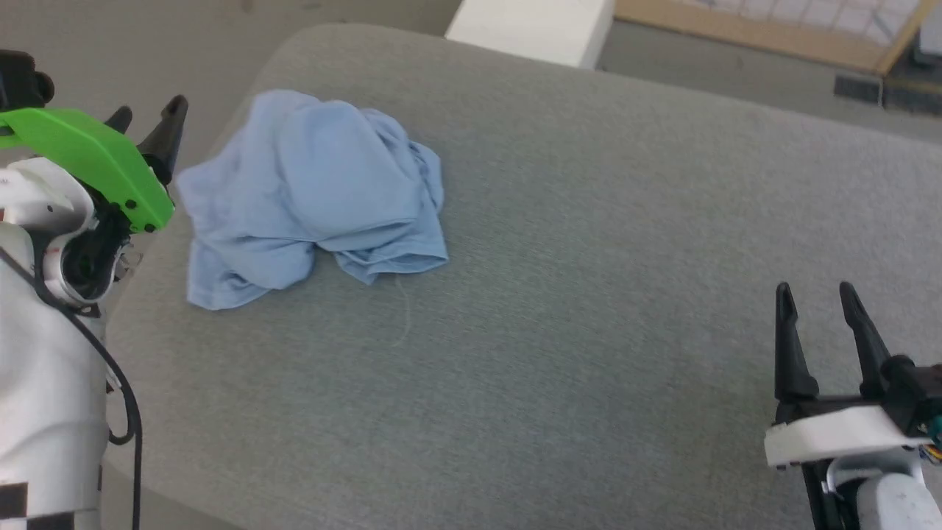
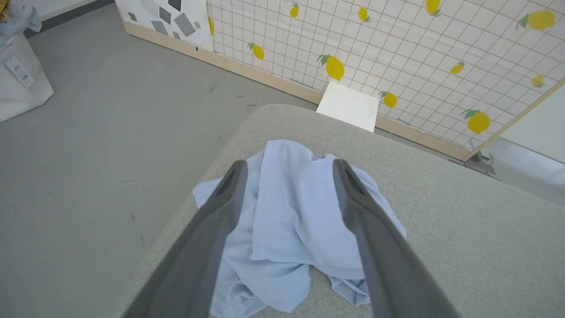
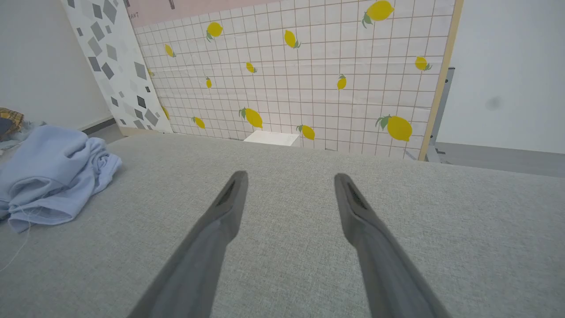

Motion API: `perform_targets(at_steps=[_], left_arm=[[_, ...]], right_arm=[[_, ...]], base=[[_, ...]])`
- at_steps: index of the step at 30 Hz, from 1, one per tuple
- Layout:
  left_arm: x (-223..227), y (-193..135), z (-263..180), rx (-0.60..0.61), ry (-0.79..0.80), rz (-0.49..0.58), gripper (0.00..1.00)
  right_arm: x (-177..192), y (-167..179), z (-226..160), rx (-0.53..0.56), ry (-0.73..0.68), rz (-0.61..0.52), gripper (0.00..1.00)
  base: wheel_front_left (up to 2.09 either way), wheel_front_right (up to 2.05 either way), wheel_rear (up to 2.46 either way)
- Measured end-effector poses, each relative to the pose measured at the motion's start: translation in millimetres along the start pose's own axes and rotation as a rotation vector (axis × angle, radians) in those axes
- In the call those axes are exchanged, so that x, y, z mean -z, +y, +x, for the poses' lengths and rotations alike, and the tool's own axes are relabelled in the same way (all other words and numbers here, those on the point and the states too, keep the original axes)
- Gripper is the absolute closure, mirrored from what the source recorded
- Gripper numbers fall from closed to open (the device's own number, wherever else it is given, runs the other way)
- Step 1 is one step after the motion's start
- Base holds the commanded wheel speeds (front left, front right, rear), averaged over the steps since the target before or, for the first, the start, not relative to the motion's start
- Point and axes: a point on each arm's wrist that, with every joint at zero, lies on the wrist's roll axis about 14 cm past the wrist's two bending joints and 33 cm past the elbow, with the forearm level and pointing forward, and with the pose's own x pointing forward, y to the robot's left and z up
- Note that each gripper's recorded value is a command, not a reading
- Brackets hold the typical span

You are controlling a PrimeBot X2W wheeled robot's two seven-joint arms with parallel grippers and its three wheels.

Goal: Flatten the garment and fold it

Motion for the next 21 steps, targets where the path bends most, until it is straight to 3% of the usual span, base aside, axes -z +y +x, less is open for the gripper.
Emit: perform_targets(at_steps=[12, 21], left_arm=[[124, -12, 56, -0.086, 0.518, -0.165, 0.0], [186, -32, 89, -0.108, 0.621, -0.206, 0.0]], right_arm=[[25, -45, -1, 0.107, 0.049, -0.041, 0.0], [50, -69, -2, 0.159, 0.102, -0.064, 0.0]], base=[[0.0, 0.0, 0.0], [0.0, 0.0, 0.0]])
